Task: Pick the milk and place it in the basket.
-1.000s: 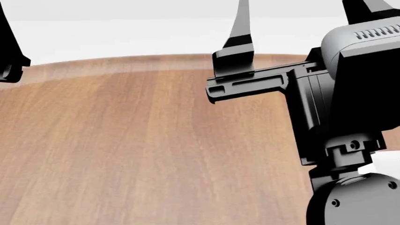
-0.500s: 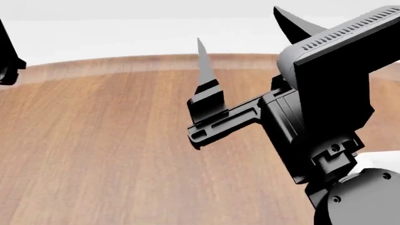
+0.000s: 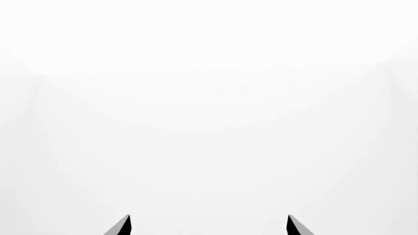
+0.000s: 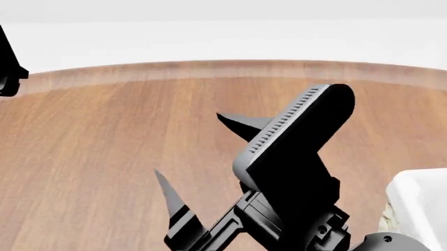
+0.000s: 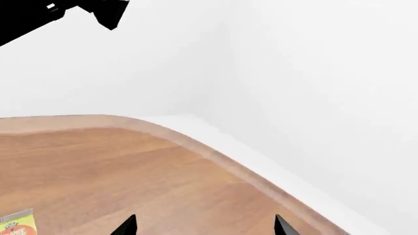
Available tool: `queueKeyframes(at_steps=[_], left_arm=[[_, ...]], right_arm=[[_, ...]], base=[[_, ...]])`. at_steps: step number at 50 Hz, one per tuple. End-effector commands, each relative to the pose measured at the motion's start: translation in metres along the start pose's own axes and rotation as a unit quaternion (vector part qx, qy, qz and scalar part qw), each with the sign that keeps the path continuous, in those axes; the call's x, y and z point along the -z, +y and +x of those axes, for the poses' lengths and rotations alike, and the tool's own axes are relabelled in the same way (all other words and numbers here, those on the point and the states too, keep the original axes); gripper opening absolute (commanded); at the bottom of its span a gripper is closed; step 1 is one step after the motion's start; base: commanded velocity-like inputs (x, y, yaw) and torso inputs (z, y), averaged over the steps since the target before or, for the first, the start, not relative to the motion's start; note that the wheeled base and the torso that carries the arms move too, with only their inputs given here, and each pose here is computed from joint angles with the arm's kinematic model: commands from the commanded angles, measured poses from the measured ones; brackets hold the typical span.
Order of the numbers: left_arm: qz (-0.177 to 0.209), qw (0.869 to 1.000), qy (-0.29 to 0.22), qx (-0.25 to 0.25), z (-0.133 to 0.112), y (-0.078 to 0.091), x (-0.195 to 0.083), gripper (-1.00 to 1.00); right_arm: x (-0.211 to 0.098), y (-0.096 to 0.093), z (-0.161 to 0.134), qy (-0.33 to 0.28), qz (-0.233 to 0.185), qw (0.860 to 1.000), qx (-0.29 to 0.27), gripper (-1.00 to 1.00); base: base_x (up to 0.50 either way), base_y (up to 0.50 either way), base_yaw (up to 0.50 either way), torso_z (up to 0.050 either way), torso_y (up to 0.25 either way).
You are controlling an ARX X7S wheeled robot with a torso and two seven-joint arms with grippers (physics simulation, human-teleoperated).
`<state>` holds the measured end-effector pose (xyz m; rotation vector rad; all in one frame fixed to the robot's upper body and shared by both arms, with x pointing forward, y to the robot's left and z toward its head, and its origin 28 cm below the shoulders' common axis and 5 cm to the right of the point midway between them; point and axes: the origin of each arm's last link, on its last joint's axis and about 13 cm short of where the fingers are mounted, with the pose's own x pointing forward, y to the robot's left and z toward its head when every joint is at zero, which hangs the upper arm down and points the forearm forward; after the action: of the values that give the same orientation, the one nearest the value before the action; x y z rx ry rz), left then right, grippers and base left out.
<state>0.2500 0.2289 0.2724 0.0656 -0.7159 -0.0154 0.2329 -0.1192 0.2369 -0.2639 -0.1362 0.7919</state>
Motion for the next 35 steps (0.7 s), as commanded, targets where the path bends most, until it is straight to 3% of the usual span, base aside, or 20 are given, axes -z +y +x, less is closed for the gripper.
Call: queueKeyframes(at_steps=[1, 19, 35], left_arm=[[0.0, 1.0, 0.0, 0.001, 0.0, 0.0, 0.0, 1.0], [-0.001, 1.0, 0.001, 0.002, 0.0, -0.001, 0.001, 1.0], [0.001, 1.0, 0.002, 0.002, 0.0, 0.0, 0.002, 1.0]], right_arm=[[0.015, 0.018, 0.0, 0.031, -0.022, 0.996, -0.077, 1.0], [0.023, 0.037, -0.001, 0.045, 0.006, 0.986, -0.163, 1.0], [0.034, 0.047, 0.001, 0.063, 0.023, 0.98, -0.188, 1.0]], base=[[0.0, 0.0, 0.0, 0.0, 0.0], [0.0, 0.0, 0.0, 0.0, 0.0], [0.0, 0.0, 0.0, 0.0, 0.0]])
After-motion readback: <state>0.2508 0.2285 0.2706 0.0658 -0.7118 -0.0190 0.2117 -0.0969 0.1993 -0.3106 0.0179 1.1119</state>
